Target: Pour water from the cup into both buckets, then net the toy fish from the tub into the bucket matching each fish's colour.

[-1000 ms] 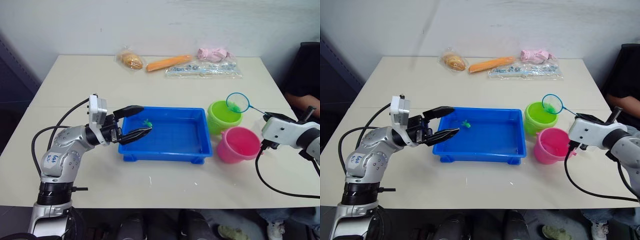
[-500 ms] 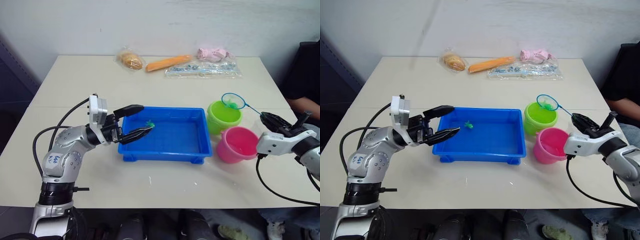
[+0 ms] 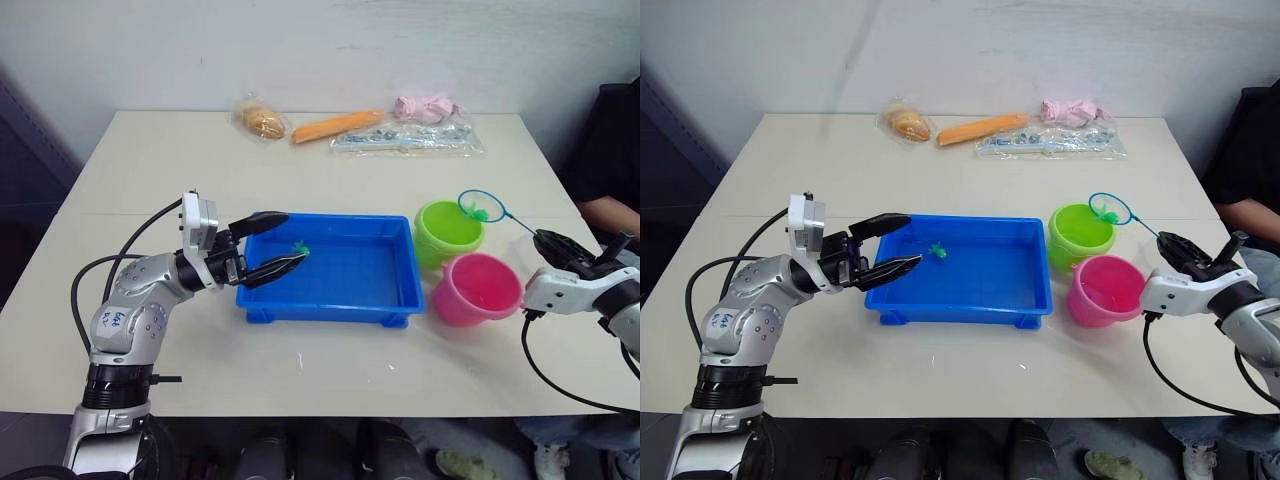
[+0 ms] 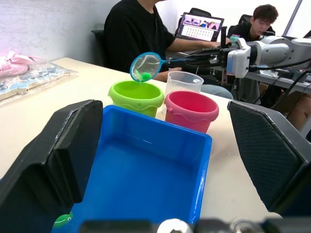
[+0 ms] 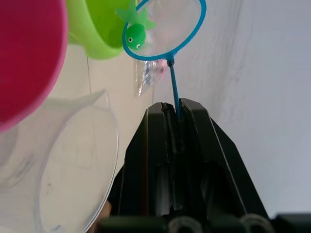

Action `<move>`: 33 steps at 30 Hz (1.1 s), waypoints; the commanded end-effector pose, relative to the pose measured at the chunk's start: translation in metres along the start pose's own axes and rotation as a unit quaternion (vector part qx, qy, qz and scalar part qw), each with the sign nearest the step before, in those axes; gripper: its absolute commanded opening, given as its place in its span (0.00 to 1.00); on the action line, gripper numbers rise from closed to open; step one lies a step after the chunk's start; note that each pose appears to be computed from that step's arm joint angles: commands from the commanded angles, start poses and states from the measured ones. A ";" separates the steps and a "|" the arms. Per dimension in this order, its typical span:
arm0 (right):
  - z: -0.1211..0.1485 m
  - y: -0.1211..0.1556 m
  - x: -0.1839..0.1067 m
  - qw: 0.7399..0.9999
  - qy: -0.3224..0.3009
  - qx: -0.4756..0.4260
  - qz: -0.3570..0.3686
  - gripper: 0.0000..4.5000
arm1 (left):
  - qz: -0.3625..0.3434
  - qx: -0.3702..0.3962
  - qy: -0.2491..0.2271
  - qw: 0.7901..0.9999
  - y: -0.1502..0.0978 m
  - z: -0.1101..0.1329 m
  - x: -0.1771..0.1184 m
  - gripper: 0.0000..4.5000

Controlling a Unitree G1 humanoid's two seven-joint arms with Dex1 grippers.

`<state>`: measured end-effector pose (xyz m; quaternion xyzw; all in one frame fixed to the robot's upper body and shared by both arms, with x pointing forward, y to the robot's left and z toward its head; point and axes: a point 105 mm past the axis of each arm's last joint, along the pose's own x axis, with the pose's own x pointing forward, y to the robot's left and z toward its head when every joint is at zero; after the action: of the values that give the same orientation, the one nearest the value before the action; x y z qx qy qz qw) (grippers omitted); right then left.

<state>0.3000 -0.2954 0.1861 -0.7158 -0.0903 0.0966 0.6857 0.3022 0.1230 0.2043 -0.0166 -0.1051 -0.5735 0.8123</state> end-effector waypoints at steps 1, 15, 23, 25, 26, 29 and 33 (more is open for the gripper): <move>0.007 -0.011 0.003 1.000 -0.013 0.000 -0.028 0.00 | -0.006 0.021 -0.009 1.000 -0.001 0.009 0.003 0.98; 0.001 -0.013 0.006 0.999 -0.003 -0.020 -0.035 0.00 | -0.008 0.021 -0.009 1.000 -0.004 0.008 0.002 0.98; 0.014 0.002 0.009 0.999 -0.023 -0.017 -0.014 0.00 | -0.005 0.022 -0.013 1.000 -0.005 0.008 0.004 0.98; 0.006 -0.003 0.010 0.999 -0.008 -0.021 -0.024 0.00 | -0.005 0.023 -0.013 1.000 -0.005 0.008 0.004 0.98; -0.002 -0.009 0.010 0.999 0.008 -0.016 -0.037 0.00 | -0.004 0.025 -0.014 1.000 -0.004 0.009 0.004 0.98; 0.019 -0.001 0.012 0.999 -0.044 -0.017 -0.008 0.00 | -0.005 0.025 -0.013 1.000 -0.005 0.009 0.004 0.98; 0.010 -0.007 0.015 0.999 -0.026 -0.016 -0.026 0.00 | -0.005 0.025 -0.015 1.000 -0.005 0.009 0.004 0.98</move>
<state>0.3090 -0.2792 0.1773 -0.7220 -0.1110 0.1182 0.6726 0.3030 0.1212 0.2044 -0.0187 -0.1082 -0.5694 0.8147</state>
